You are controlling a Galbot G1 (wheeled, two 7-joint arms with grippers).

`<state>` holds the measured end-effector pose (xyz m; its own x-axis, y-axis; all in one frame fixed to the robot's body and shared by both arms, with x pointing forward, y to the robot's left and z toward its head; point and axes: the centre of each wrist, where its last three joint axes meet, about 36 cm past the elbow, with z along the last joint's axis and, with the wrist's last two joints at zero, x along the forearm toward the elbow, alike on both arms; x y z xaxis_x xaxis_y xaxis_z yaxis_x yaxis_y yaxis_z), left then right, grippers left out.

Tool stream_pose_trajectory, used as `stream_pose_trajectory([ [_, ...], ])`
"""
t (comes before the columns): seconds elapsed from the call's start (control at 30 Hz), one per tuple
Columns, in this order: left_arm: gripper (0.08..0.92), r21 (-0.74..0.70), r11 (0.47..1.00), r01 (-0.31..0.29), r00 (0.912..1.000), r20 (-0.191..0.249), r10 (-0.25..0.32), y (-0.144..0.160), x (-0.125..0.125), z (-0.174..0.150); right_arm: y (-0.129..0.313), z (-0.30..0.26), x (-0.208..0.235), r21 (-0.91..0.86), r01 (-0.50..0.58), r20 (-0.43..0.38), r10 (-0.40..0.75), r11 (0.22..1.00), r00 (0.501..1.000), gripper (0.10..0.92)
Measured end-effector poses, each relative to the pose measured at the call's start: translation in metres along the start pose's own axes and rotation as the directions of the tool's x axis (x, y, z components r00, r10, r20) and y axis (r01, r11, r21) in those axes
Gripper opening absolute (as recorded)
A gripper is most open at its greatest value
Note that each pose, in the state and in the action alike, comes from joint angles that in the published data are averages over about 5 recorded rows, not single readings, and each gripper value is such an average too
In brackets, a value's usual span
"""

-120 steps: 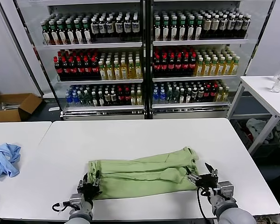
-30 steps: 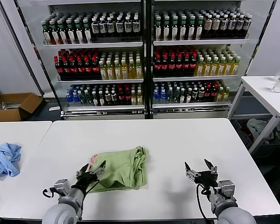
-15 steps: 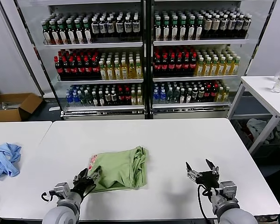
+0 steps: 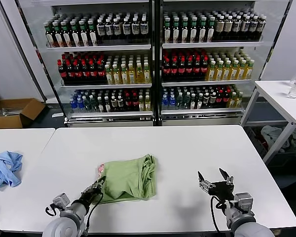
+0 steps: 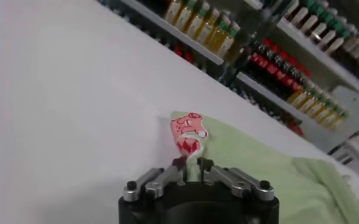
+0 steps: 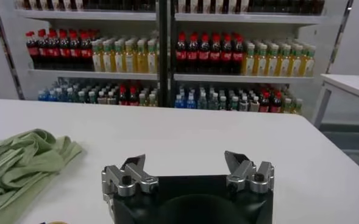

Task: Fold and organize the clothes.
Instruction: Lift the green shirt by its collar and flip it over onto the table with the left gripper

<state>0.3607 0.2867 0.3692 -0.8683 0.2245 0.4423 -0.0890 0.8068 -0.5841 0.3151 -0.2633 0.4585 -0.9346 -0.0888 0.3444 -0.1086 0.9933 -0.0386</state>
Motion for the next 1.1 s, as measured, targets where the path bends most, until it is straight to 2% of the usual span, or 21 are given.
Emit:
stream_pose_trajectory([
  [0.1, 0.117, 0.073, 0.997, -0.036, 0.9993, 0.015, 0.035, 0.001, 0.0, -0.003, -0.001, 0.0, 0.001, -0.001, -0.005, 0.0, 0.005, 1.0, 1.0, 0.823],
  [0.3, 0.102, 0.197, 0.976, -0.095, 0.9944, 0.065, 0.084, 0.006, 0.003, -0.017, -0.003, -0.002, 0.002, 0.002, -0.013, 0.004, 0.013, 1.0, 1.0, 0.823],
  [0.43, 0.102, 0.252, 0.961, -0.112, 0.9908, 0.103, 0.088, 0.017, 0.009, -0.034, -0.005, -0.003, 0.002, 0.001, -0.016, 0.008, 0.016, 1.0, 1.0, 0.823],
  [0.57, 0.102, 0.275, 0.955, -0.107, 0.9861, 0.152, 0.067, 0.038, 0.021, -0.061, -0.005, -0.005, 0.002, 0.0, -0.012, 0.012, 0.012, 1.0, 1.0, 0.823],
  [0.7, 0.102, 0.252, 0.965, -0.077, 0.9776, 0.209, 0.023, 0.064, 0.041, -0.099, -0.005, -0.007, 0.001, -0.003, -0.007, 0.019, 0.007, 1.0, 1.0, 0.823],
  [0.83, 0.102, 0.184, 0.982, -0.035, 0.9627, 0.27, -0.016, 0.079, 0.069, -0.145, -0.005, -0.009, 0.002, -0.007, -0.002, 0.029, 0.003, 1.0, 1.0, 0.823],
  [0.97, 0.102, 0.099, 0.995, -0.022, 0.9493, 0.314, -0.01, 0.071, 0.09, -0.181, -0.002, -0.011, 0.004, -0.012, 0.004, 0.035, -0.003, 1.0, 0.999, 0.823],
  [1.1, 0.102, 0.019, 0.999, -0.037, 0.9461, 0.322, 0.029, 0.048, 0.093, -0.194, 0.002, -0.012, 0.008, -0.009, 0.008, 0.04, -0.008, 1.0, 0.999, 0.823],
])
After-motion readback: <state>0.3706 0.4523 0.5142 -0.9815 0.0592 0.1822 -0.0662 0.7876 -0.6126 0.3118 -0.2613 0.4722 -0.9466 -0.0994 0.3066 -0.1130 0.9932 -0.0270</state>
